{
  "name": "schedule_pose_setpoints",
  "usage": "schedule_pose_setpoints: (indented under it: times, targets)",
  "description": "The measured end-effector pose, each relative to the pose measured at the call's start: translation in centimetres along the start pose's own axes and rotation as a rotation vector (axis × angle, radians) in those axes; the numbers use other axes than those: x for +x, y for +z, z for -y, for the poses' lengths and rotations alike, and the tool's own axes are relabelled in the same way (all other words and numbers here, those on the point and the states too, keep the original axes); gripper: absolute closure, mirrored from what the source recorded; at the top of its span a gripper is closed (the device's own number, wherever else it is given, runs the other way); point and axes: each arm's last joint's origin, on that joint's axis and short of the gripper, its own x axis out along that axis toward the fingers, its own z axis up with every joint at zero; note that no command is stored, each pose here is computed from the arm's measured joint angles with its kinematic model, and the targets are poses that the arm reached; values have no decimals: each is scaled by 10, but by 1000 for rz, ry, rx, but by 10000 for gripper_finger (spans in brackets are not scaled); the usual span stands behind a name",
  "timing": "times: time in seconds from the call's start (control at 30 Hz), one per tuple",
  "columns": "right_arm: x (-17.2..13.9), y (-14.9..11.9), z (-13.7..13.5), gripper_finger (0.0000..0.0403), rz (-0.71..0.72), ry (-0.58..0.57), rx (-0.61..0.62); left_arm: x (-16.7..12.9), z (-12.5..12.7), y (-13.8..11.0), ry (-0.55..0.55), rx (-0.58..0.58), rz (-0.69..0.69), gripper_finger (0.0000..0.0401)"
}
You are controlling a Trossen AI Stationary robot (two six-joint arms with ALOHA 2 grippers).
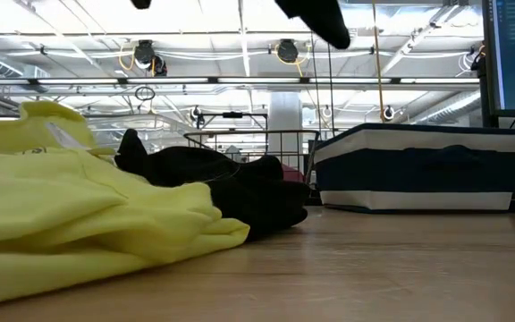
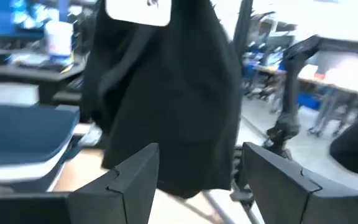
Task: Pick & Place Cloths
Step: Put the black underwear into the mesh basket
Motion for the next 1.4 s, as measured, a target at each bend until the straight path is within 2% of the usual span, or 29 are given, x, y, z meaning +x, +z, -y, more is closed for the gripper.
schedule_pose_setpoints:
  times: [0.33, 0.67, 0.97, 1.17, 1.4]
  targets:
    - [6, -6, -2, 403, -24, 7, -3, 28, -10, -19, -114, 27, 90, 160]
    - [6, -8, 0, 403, -31, 2, 12, 32, -19, -17, -116, 15, 134, 74]
    - [35, -25, -9, 403, -6, -39, -18, 52, -21, -15, -87, 15, 149, 26]
    - [52, -40, -21, 403, -39, -19, -48, 62, -28, -19, -54, 29, 134, 19]
    - [58, -41, -24, 403, 15, -9, -45, 64, -36, -23, -2, 30, 88, 46]
